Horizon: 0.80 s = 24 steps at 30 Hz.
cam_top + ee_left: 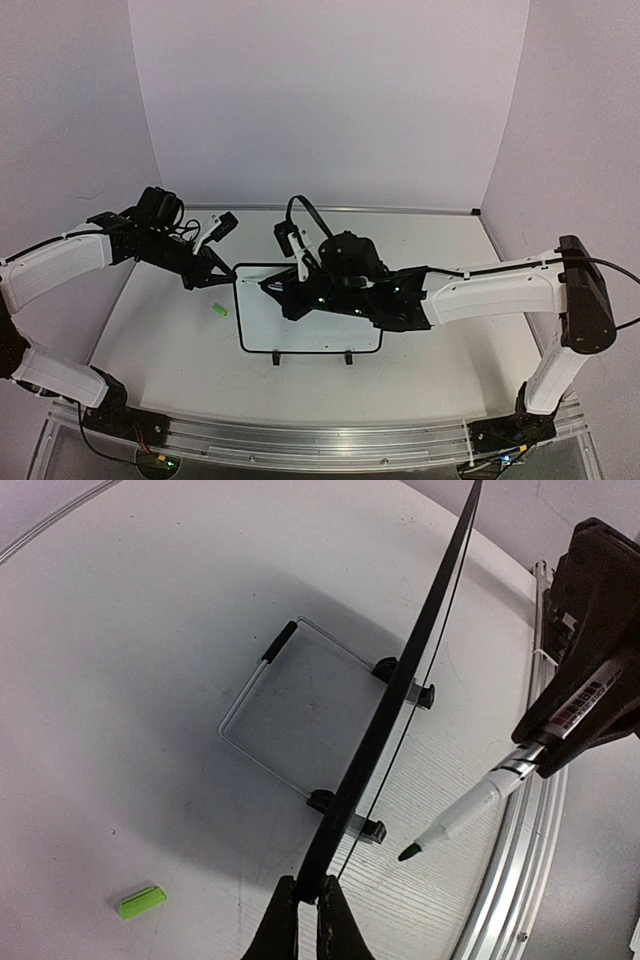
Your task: Write a sentence on the whiteboard
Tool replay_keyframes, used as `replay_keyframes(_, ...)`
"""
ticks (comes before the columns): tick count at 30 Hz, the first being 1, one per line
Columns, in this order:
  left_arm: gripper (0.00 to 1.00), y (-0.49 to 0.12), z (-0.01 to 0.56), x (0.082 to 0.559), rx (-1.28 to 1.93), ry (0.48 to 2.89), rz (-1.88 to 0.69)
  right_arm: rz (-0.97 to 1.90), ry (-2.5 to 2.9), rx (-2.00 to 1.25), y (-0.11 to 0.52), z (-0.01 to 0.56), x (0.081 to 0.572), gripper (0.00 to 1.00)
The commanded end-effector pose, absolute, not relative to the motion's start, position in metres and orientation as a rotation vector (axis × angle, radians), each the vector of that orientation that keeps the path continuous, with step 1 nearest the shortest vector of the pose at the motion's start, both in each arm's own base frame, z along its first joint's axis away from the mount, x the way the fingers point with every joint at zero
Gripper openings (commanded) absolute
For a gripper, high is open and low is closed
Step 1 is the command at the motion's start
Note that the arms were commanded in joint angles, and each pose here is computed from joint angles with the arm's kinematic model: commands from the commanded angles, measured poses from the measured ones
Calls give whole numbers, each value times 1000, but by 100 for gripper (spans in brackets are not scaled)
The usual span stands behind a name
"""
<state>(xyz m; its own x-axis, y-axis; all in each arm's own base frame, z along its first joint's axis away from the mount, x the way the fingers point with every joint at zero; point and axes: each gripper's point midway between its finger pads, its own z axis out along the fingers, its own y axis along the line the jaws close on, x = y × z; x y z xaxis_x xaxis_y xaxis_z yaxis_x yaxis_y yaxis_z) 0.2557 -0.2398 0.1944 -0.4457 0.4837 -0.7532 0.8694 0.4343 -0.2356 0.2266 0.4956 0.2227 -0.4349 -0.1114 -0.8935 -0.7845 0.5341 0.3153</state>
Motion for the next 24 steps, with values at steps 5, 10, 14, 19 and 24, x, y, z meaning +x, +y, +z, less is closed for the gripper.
replay_keyframes(5,0,-238,195,259,1150,2075,-774,954,1855,-679,503,237,242,0)
replay_keyframes(10,0,-238,195,259,1152,2076,-770,953,1856,-669,504,237,246,0)
replay_keyframes(14,0,-238,194,259,1151,2079,-766,951,1862,-662,505,236,249,0)
replay_keyframes(19,0,-238,195,260,1152,2077,-761,931,1872,-637,503,233,255,0)
replay_keyframes(24,0,-237,194,260,1153,2080,-759,893,1892,-613,498,227,260,0)
